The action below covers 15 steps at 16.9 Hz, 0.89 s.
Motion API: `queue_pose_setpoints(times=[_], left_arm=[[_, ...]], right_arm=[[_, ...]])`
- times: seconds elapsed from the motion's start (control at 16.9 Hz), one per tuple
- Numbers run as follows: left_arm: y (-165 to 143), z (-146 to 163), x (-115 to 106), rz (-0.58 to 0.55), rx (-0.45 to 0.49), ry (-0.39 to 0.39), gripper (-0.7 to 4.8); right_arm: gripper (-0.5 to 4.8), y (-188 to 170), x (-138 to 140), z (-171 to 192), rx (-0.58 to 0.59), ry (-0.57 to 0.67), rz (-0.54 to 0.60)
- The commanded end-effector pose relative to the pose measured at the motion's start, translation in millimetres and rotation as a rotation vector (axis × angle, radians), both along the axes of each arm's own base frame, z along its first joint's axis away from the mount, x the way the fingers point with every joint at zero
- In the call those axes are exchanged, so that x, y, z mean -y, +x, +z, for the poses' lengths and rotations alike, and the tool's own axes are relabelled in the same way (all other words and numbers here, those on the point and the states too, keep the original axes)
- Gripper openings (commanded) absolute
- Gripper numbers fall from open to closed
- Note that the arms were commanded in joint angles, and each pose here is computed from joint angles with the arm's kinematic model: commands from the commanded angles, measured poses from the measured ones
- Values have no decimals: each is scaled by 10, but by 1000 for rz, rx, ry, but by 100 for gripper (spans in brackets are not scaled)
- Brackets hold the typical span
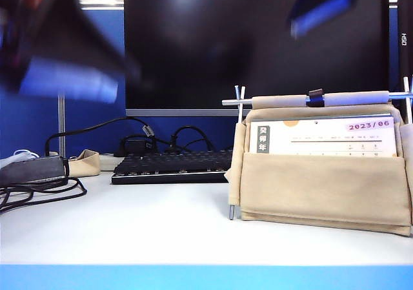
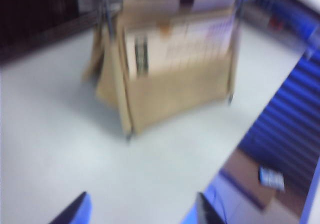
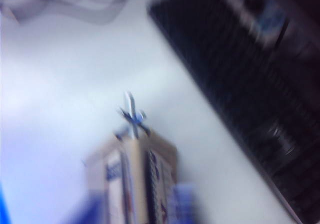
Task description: Turn one page of the calendar.
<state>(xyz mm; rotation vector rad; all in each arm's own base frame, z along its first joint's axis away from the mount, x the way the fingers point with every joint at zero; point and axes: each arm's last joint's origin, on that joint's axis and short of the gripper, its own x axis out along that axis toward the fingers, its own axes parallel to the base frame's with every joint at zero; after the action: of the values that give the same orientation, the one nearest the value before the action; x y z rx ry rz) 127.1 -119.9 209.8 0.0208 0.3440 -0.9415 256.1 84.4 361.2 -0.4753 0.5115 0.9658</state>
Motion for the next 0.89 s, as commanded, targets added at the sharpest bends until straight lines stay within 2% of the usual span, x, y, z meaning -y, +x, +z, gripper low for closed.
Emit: queue_pose_setpoints(times=[0.06, 0.12, 0.18, 0.24, 0.3, 0.47, 0.53, 0.65, 0.77, 0.89], left_arm=[[-69, 225, -98, 93, 114, -67, 68], [-106, 267, -158, 164, 142, -68, 32], [-129, 286, -200, 222, 159, -60, 20], [-181, 311, -283, 313, 190, -35, 20], [-227, 323, -334, 341, 198, -31, 20], [-345, 312, -440, 356, 161, -41, 19], [-359, 286, -458, 381, 123, -56, 19], [-349, 204, -454, 392, 115, -44, 19], [-340, 83, -453, 409, 95, -15, 19], [-332, -52, -453, 434, 64, -9, 19]], right_arm=[[18, -339, 153, 311, 14, 171, -103], [-6, -488, 201, 360, 48, 198, -133], [-6, -582, 229, 369, 68, 220, -143], [-6, -759, 273, 347, 98, 259, -159], [-6, -893, 305, 297, 120, 298, -177], [-6, -1280, 429, -81, 199, 417, -353], [-6, -1418, 490, -332, 228, 459, -473], [-6, -1609, 573, -803, 272, 487, -611], [-6, -1722, 612, -1110, 316, 502, -650], [-6, -1827, 658, -1375, 379, 610, -724]])
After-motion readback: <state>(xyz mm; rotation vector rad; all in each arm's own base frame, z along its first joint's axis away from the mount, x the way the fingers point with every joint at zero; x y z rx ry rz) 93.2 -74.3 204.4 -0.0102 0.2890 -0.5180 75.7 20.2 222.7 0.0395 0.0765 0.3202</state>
